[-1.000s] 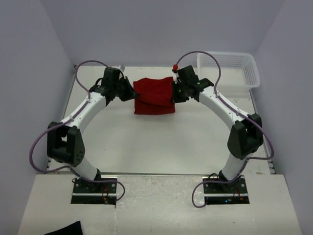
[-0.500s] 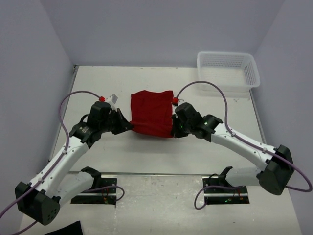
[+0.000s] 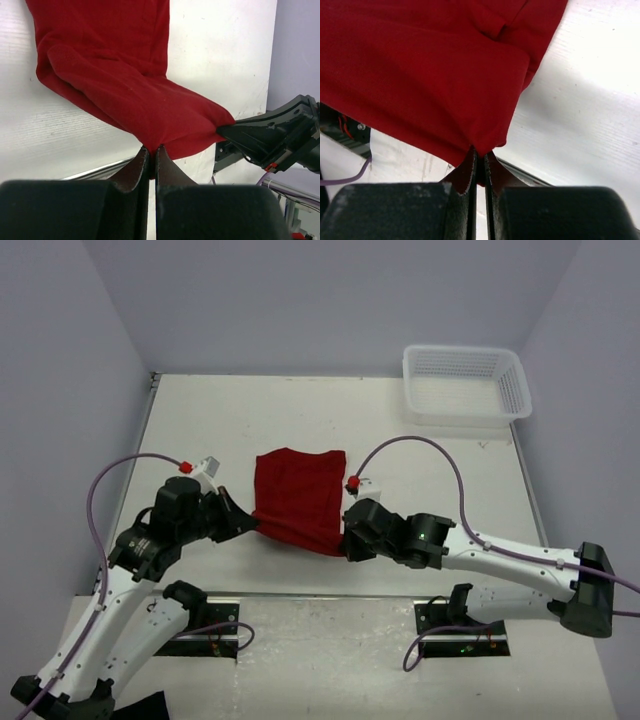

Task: Fold and stack the t-shirts
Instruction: Fold the long partially folded tshirt into a neat square

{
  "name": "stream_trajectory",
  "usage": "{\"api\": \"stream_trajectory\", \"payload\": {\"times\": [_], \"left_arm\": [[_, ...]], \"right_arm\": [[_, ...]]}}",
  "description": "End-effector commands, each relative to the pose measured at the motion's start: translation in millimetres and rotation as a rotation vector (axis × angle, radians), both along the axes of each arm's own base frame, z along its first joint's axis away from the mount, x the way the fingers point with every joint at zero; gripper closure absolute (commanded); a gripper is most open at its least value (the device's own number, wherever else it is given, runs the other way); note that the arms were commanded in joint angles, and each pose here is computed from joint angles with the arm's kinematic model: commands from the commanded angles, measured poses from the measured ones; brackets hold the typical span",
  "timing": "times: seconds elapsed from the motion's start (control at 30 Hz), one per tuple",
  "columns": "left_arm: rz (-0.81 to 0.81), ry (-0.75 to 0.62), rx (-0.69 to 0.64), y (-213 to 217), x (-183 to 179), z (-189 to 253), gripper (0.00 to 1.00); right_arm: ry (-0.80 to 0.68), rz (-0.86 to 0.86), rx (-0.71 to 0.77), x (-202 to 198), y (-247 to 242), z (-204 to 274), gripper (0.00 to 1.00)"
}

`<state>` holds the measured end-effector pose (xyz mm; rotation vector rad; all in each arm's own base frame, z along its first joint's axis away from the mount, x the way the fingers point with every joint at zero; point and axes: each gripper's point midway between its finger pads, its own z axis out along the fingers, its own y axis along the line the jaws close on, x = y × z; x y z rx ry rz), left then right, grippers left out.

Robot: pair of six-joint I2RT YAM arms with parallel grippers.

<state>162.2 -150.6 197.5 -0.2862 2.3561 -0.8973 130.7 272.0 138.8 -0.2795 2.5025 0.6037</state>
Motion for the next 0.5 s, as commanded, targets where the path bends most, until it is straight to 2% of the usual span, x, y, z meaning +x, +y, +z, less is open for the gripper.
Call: {"api": "stream_trajectory", "payload": {"times": [0.0, 0.23, 0.4, 0.47], "left_arm": [[0.052, -0.001, 0.040, 7.5, 11.6, -4.8, 1.00], [0.048, -0.021, 0.102, -4.9, 59.6, -1.0, 1.00], [0.059, -0.014, 0.157, -16.7, 114.9, 1.5, 1.00], [0.088, 0.004, 0.174, -14.0, 142.9, -1.7, 1.00]], "right_arm": [[-0.027, -0.102, -0.142, 8.5, -33.4, -7.4, 1.00], [-0.065, -0.125, -0.171, 65.6, -24.4, 23.9, 1.00], [-0.105, -0.108, -0.176, 121.4, -20.8, 44.9, 1.00], [-0.085, -0.083, -0.179, 139.9, -14.6, 38.0, 1.00]]}}
